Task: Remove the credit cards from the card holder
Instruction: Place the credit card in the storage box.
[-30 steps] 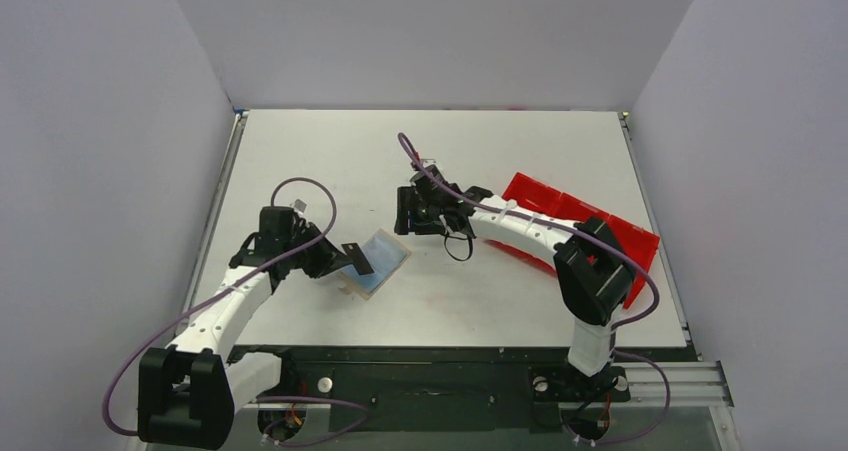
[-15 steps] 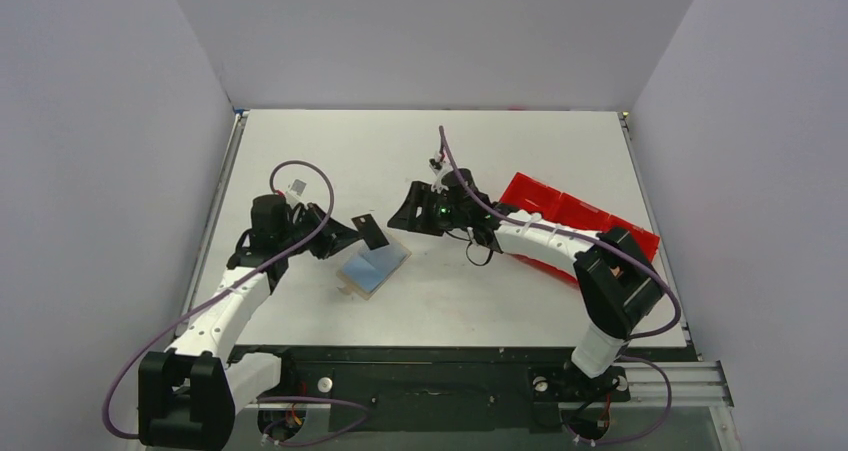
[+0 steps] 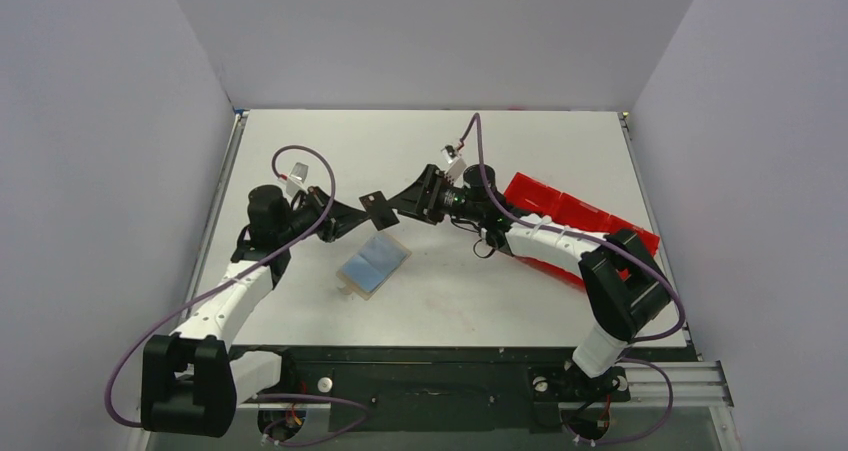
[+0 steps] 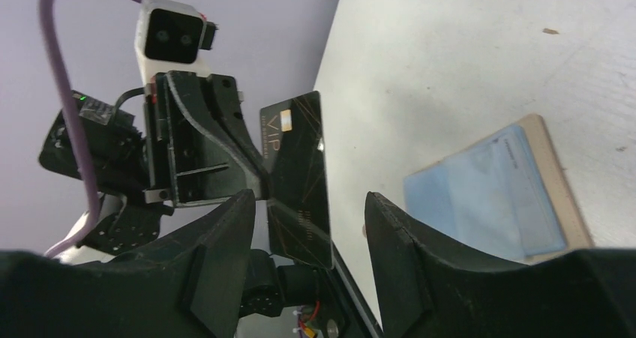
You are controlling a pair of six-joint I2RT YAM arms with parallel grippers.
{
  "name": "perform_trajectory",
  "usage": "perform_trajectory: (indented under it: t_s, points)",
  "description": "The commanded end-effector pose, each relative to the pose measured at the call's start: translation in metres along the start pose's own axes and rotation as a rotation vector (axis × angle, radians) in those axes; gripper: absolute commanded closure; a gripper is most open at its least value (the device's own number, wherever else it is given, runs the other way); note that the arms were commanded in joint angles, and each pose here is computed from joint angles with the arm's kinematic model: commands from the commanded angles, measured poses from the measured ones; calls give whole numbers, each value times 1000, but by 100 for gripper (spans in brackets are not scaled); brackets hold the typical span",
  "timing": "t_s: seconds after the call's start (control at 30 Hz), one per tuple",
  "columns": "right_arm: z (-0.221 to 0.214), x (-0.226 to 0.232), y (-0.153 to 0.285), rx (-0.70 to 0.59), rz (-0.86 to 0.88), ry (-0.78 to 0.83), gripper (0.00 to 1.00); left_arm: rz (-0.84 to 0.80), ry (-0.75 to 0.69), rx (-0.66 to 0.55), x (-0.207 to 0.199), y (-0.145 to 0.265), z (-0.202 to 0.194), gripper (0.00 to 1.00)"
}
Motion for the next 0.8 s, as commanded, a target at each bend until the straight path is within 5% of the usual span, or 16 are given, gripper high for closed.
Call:
perform_trajectory:
  t_s: [0.0,0.47,0.77]
  points:
    - [10,25,3,-42,144,27,49,-102,-51,16,-19,-1,6,100]
    - [1,28,-7,11,162,8,60,-103,-50,32,-15,-4,7,100]
    - [0,28,-6,10,143,9,98,-50,-58,48,-8,-7,8,100]
Point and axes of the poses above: each gripper's point midway between its finger pads, its own y axis back along the fingers, its own x axis along the line the jaws close on, z = x × y, the point moved 10 cm from there along y, back along the fingers, and after that the axes turned 7 degrees about y, right-handed, at the moved point
